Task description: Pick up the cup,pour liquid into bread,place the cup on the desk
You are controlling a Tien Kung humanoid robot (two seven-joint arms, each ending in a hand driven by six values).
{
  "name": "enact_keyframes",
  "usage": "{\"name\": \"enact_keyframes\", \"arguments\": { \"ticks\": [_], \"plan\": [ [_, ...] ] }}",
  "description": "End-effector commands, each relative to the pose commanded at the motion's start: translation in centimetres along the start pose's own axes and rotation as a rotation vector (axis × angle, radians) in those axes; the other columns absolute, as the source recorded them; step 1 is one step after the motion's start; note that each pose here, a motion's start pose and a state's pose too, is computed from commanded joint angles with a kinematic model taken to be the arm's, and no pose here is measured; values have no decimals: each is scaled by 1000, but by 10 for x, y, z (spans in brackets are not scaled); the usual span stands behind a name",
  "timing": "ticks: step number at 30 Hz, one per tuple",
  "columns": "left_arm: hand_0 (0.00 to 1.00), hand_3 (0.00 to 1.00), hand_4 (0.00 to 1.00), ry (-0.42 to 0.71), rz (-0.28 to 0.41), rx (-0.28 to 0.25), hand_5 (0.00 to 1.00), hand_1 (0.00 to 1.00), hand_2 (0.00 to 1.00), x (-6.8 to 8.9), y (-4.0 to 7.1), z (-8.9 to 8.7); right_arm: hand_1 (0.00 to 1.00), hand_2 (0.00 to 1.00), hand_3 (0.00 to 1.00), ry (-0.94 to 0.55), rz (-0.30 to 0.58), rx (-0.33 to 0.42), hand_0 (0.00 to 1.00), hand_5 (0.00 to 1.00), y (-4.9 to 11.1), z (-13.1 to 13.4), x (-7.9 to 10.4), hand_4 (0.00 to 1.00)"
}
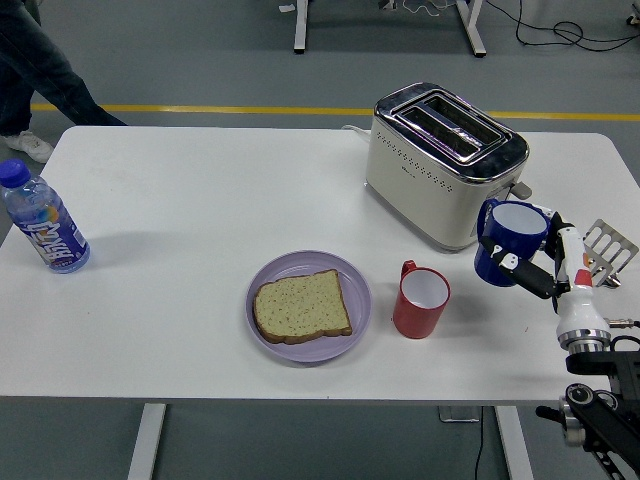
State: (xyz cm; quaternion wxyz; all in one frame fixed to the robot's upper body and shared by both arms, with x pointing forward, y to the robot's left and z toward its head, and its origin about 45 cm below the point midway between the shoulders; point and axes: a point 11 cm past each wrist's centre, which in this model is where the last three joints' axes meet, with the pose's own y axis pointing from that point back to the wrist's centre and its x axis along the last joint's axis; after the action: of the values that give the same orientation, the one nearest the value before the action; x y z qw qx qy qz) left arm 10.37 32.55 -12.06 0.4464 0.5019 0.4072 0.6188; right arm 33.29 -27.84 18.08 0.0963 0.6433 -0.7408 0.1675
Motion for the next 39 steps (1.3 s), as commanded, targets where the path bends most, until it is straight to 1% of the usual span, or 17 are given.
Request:
{"name": "enact_keyframes", "arguments": {
  "ticks": [9, 14, 16, 18, 20, 22, 25, 27, 30, 34, 39],
  "plan": [
    [679, 542, 251, 5, 3, -6, 998, 683, 698, 1, 0, 3, 296, 444, 452, 164, -71, 125, 309, 140, -10, -41, -16, 703],
    [679, 542, 251, 9, 5, -8, 998, 683, 698, 2, 0, 4, 285, 436, 451, 218, -99, 181, 287, 133, -14, -58, -27, 697],
    [679, 542, 251, 10, 5, -9, 998, 683, 698, 2, 0, 4, 285, 436, 451, 250, -133, 203, 287, 133, -17, -65, -37, 697],
    [679, 542, 251, 10, 5, -9, 998, 683, 698, 2, 0, 4, 277, 434, 447, 271, -149, 213, 278, 125, -18, -68, -41, 691],
    [679, 542, 251, 12, 6, -10, 998, 683, 698, 2, 0, 4, 277, 434, 447, 333, -202, 233, 278, 125, -20, -75, -53, 691],
    [679, 542, 251, 14, 6, -10, 998, 683, 698, 2, 0, 4, 277, 434, 447, 373, -225, 249, 278, 125, -21, -78, -59, 691],
    [679, 542, 251, 16, 6, -10, 998, 683, 698, 2, 0, 5, 270, 432, 438, 463, -275, 286, 271, 119, -24, -87, -74, 693],
    [679, 542, 251, 17, 6, -11, 998, 683, 698, 2, 0, 5, 270, 432, 438, 496, -288, 305, 271, 119, -25, -92, -78, 693],
    [679, 542, 251, 20, 8, -12, 998, 683, 698, 2, 0, 5, 262, 428, 435, 582, -315, 360, 268, 117, -28, -104, -90, 693],
    [679, 542, 251, 24, 9, -14, 998, 683, 698, 3, 0, 6, 262, 428, 435, 655, -338, 413, 268, 117, -31, -117, -100, 693],
    [679, 542, 251, 27, 13, -16, 998, 683, 698, 4, 0, 6, 260, 428, 435, 811, -388, 483, 270, 116, -37, -134, -114, 693]
  ]
}}
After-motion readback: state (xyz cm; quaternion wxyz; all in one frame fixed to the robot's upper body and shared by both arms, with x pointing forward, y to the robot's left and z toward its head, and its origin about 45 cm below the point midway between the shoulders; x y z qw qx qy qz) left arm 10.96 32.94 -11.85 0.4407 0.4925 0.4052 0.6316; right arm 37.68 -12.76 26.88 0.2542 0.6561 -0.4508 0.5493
